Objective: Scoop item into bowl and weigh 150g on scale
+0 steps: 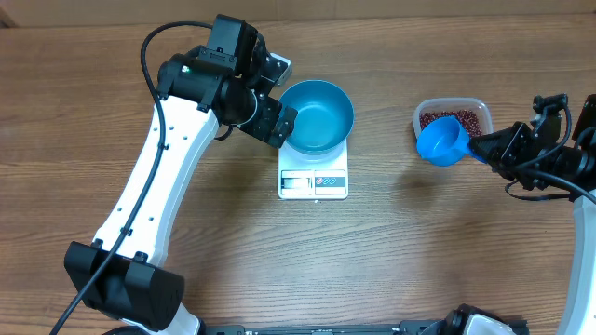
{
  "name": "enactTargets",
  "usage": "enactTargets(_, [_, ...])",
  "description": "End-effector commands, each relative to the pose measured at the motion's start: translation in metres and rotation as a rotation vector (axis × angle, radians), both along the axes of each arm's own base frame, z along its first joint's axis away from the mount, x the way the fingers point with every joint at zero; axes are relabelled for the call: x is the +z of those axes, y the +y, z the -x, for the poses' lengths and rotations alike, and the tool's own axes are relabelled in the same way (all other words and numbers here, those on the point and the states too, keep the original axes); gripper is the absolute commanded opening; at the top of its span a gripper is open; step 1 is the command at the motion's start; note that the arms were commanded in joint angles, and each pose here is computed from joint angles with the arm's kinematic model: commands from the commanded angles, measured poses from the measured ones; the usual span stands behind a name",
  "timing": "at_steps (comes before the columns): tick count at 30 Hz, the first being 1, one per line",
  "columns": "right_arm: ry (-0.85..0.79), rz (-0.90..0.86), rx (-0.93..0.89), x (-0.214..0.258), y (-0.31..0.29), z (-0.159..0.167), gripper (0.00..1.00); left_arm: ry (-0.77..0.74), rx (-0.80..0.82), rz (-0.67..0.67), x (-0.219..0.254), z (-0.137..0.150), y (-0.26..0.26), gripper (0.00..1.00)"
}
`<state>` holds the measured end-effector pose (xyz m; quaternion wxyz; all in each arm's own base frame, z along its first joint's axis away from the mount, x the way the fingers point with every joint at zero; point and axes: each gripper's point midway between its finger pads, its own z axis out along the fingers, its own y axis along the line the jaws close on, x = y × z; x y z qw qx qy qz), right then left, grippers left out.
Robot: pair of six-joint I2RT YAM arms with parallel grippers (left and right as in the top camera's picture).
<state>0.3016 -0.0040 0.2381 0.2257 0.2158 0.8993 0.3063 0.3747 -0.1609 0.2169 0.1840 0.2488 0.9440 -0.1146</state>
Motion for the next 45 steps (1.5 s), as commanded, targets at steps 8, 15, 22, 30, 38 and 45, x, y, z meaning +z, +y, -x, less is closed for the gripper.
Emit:
enactTargets(8, [-0.045, 0.024, 0.002, 0.013, -0.002, -0.002, 0.04, 0.034, -0.046, -0.021, 0.010, 0.023, 0.004, 1.00])
enactTargets(15, [-0.044, 0.024, 0.002, 0.013, -0.002, -0.001, 0.04, 0.063, -0.047, -0.030, 0.016, 0.040, 0.009, 1.00])
enactTargets(22, [-0.045, 0.025, 0.001, 0.013, -0.002, -0.002, 0.04, -0.038, 0.024, -0.037, 0.035, 0.047, 0.023, 1.00])
enactTargets(30, [-0.040, 0.037, -0.005, 0.012, -0.004, -0.002, 0.04, -0.160, 0.113, 0.028, -0.002, 0.084, 0.039, 1.00])
enactTargets(38, [-0.040, 0.037, -0.005, 0.012, -0.004, -0.002, 0.04, -0.058, 0.076, 0.067, -0.057, 0.107, 0.031, 1.00])
enactTargets(45, [-0.040, 0.037, -0.005, 0.012, -0.004, -0.002, 0.04, 0.045, 0.078, 0.027, -0.083, 0.110, 0.032, 1.00])
